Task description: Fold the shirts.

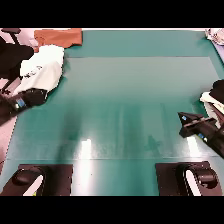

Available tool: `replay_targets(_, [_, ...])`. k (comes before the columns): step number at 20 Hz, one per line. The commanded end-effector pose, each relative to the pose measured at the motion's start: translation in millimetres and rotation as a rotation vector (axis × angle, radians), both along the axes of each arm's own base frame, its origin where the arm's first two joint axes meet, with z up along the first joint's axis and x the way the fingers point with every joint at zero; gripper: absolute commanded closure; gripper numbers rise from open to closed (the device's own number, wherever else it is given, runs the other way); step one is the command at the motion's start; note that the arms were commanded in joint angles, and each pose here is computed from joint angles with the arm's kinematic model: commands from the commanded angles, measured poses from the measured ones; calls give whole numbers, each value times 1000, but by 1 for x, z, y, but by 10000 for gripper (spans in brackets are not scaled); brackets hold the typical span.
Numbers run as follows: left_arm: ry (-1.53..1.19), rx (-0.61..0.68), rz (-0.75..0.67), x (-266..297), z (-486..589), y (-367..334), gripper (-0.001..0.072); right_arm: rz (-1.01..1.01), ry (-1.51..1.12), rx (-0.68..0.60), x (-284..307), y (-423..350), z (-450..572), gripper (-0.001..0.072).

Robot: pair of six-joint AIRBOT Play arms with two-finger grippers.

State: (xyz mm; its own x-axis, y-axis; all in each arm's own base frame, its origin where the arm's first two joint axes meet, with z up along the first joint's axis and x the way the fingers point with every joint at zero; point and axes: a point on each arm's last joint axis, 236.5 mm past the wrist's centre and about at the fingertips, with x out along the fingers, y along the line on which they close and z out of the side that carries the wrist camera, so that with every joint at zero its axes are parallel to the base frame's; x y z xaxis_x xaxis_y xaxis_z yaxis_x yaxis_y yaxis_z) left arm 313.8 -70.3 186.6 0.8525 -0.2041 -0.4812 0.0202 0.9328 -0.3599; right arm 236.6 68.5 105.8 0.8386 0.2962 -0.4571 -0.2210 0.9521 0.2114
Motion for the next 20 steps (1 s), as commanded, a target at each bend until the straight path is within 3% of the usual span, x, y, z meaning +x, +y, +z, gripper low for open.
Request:
replay_targets(1, [118, 313, 129, 29, 19, 58, 285, -6, 143, 33, 27, 1, 1, 555])
replay_targets(2, [135, 409, 148, 39, 23, 72, 165, 8, 206, 31, 35, 3, -2, 453])
replay_targets(3, [161, 514, 154, 50, 21, 86, 154, 30, 293, 28, 43, 6, -9, 416])
replay_targets(5, [308, 572, 217, 61, -7, 124, 152, 92, 473, 41, 52, 16, -23, 375])
replay_targets(9, [517, 333, 341, 81, -80, 185, 129, 250, 582, 147, 86, 51, -17, 375])
replay_targets(10, [553, 298, 348, 84, -94, 197, 8, 262, 562, 174, 97, 56, -10, 374])
replay_targets(14, [657, 167, 435, 102, -140, 246, 3, 297, 499, 190, 120, 70, 6, 375])
replay_targets(20, [418, 81, 402, 187, -125, 255, 4, 354, 531, 159, 107, 84, -9, 375])
